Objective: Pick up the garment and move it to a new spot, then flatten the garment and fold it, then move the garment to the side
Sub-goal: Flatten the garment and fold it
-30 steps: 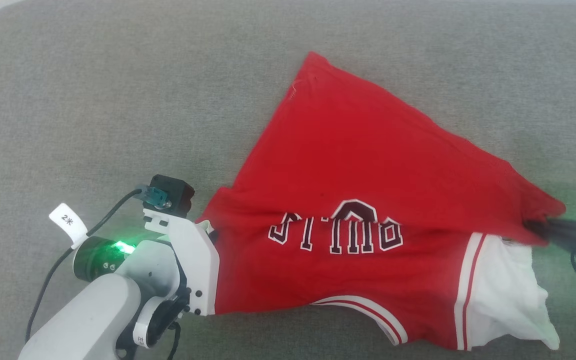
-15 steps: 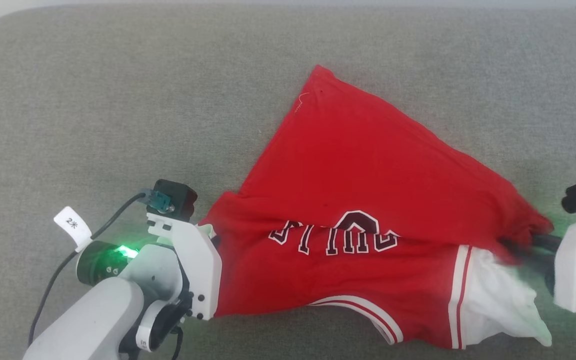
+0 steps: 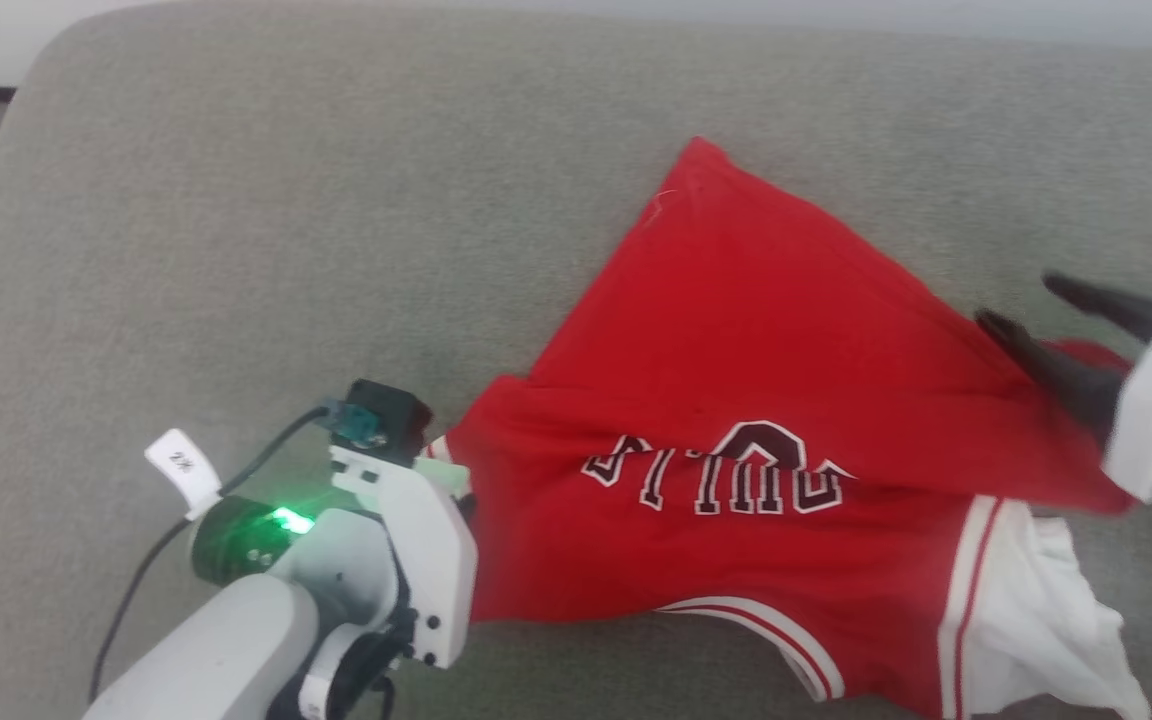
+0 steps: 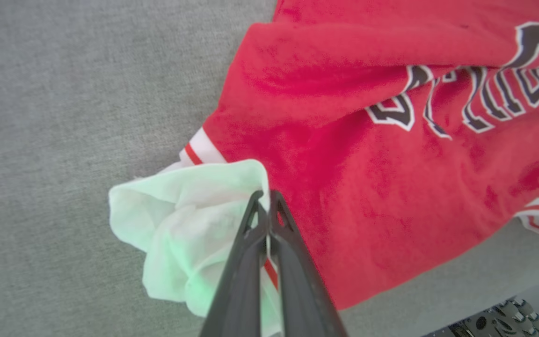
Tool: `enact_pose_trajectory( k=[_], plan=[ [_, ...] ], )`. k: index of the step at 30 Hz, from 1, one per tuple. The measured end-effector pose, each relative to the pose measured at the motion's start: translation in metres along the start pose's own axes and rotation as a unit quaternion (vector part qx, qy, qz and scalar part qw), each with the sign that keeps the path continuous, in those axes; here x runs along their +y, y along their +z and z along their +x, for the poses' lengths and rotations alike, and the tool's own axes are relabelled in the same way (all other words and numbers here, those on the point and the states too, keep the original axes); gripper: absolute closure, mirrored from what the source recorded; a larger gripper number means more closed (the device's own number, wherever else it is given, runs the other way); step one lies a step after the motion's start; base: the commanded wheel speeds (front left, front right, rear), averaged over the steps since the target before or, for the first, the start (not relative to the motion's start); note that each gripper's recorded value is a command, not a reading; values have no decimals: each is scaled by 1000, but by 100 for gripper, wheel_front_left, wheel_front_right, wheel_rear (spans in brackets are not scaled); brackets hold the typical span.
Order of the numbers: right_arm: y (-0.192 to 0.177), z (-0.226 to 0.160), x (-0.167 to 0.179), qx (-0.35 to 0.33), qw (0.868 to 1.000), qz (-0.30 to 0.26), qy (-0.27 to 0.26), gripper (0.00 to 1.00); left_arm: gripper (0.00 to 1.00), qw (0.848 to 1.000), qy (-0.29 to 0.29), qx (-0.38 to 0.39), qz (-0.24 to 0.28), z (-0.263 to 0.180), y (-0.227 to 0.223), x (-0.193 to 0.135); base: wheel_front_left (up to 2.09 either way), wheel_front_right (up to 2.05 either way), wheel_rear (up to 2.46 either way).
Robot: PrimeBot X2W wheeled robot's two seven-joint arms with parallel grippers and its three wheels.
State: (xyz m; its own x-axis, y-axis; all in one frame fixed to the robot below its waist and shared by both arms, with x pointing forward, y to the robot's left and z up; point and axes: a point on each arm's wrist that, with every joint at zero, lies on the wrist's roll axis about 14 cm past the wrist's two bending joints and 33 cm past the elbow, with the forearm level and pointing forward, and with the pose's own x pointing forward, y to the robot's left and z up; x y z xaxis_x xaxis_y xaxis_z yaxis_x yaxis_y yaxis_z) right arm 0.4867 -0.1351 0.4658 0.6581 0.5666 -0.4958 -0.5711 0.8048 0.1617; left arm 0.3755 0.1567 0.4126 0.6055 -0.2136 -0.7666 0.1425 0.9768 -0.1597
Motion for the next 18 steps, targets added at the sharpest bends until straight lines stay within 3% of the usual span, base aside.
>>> enact_pose_trajectory(
  k=[8,18],
  plan=[
    [61,64,40,-61,995,-61,52,0,100,1000,-5,-8,-8,1,1,-5,0,0,0],
    [54,147,73,10,989,-112,96,0,100,1000,7,-7,-30,5,-9,2,0,0,0]
  ],
)
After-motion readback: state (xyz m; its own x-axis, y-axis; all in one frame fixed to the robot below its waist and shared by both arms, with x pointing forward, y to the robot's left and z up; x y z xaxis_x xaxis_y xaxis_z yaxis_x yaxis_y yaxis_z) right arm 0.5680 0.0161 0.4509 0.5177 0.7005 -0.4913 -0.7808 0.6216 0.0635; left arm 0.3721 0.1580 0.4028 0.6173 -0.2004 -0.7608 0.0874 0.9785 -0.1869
